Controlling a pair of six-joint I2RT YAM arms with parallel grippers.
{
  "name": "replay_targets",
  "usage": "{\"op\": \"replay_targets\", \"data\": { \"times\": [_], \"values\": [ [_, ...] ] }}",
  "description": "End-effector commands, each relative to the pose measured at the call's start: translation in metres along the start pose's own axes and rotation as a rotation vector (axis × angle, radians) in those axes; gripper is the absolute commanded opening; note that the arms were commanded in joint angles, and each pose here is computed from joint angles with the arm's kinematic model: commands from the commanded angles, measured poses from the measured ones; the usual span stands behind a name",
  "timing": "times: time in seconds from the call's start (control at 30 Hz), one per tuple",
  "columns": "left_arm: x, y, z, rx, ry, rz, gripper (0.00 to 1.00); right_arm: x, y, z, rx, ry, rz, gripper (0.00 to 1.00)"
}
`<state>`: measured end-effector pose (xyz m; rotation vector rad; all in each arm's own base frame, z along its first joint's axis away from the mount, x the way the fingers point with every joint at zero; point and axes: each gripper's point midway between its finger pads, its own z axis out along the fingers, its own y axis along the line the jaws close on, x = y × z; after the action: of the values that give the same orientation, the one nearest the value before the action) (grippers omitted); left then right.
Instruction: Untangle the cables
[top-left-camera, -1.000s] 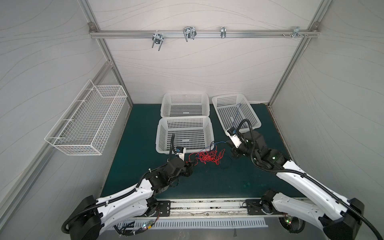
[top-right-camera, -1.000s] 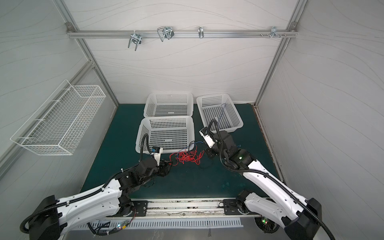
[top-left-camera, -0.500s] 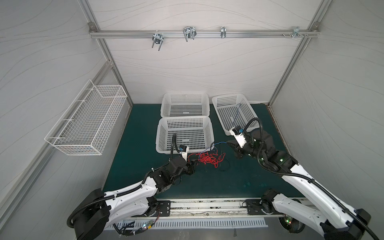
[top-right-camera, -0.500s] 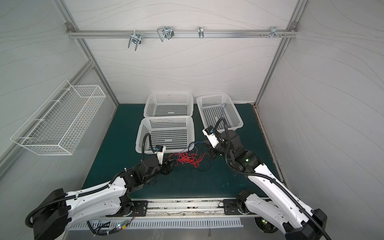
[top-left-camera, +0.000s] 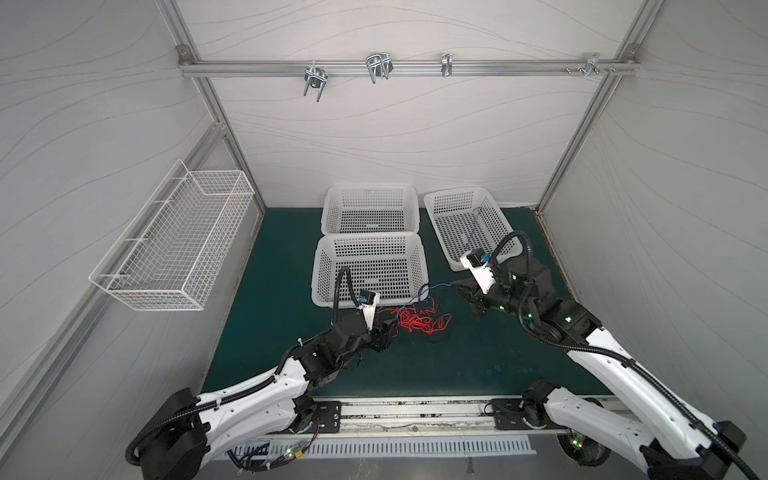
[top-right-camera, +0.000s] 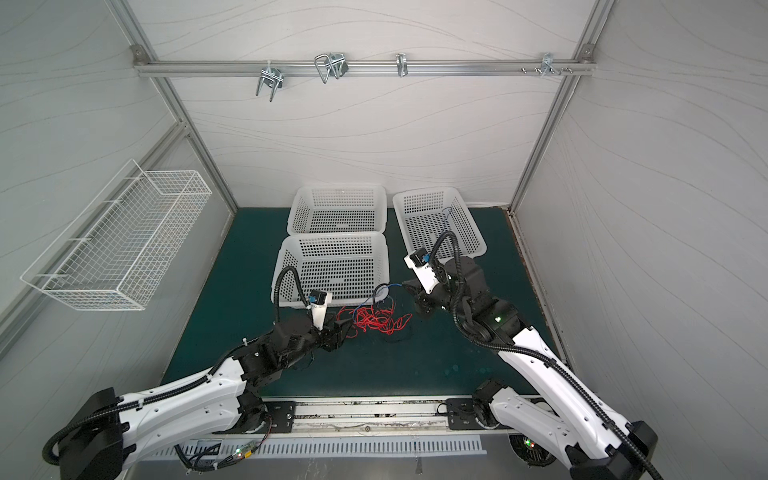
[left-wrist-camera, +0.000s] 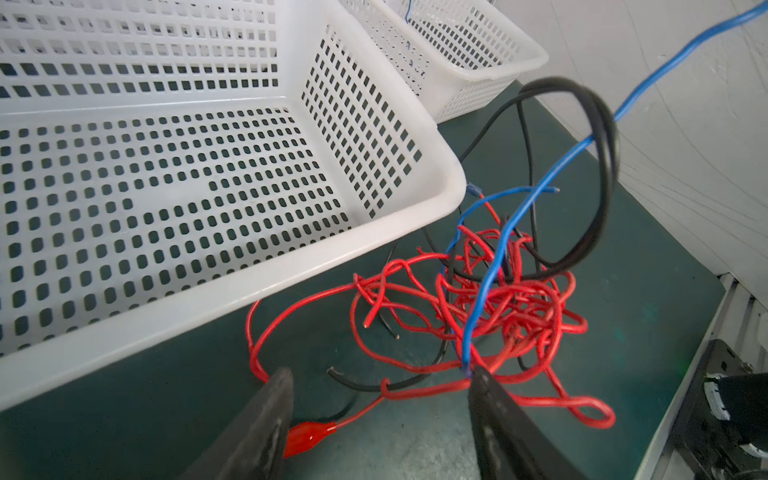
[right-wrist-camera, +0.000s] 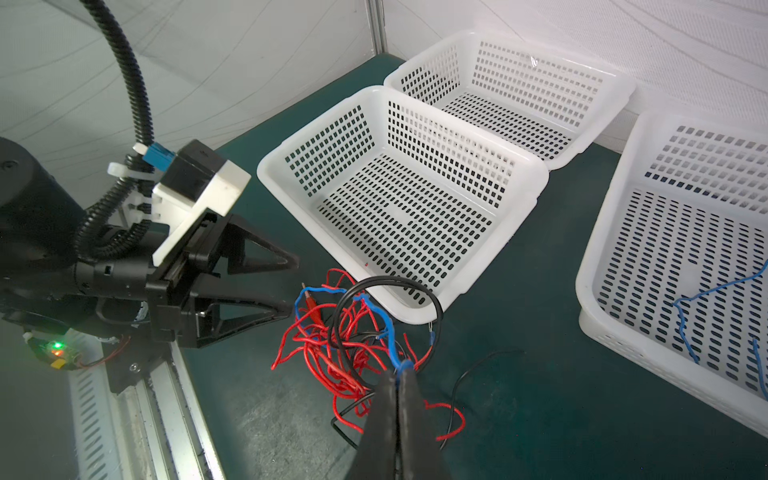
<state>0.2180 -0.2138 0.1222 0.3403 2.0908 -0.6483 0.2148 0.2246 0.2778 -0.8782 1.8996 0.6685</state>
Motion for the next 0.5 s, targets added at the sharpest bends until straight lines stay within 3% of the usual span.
{"op": "replay_targets", "data": {
  "times": [0.0,0.2,0.47],
  "values": [
    [-0.008,-0.008,-0.005,0.04,-0.012,0.026,0.7,-0.028,0.001,-0.014,-0.002,-0.074,0.008,0.0],
    [-0.004,-0.005,-0.009,0.035,-0.013,0.067,0.73,-0.036,0.0,-0.023,-0.016,-0.087,0.023,0.0],
    [-0.023,-0.009,-0.005,0.039,-0.118,0.128,0.71,-0.042,0.009,-0.024,-0.07,-0.088,0.024,0.0]
  ]
}}
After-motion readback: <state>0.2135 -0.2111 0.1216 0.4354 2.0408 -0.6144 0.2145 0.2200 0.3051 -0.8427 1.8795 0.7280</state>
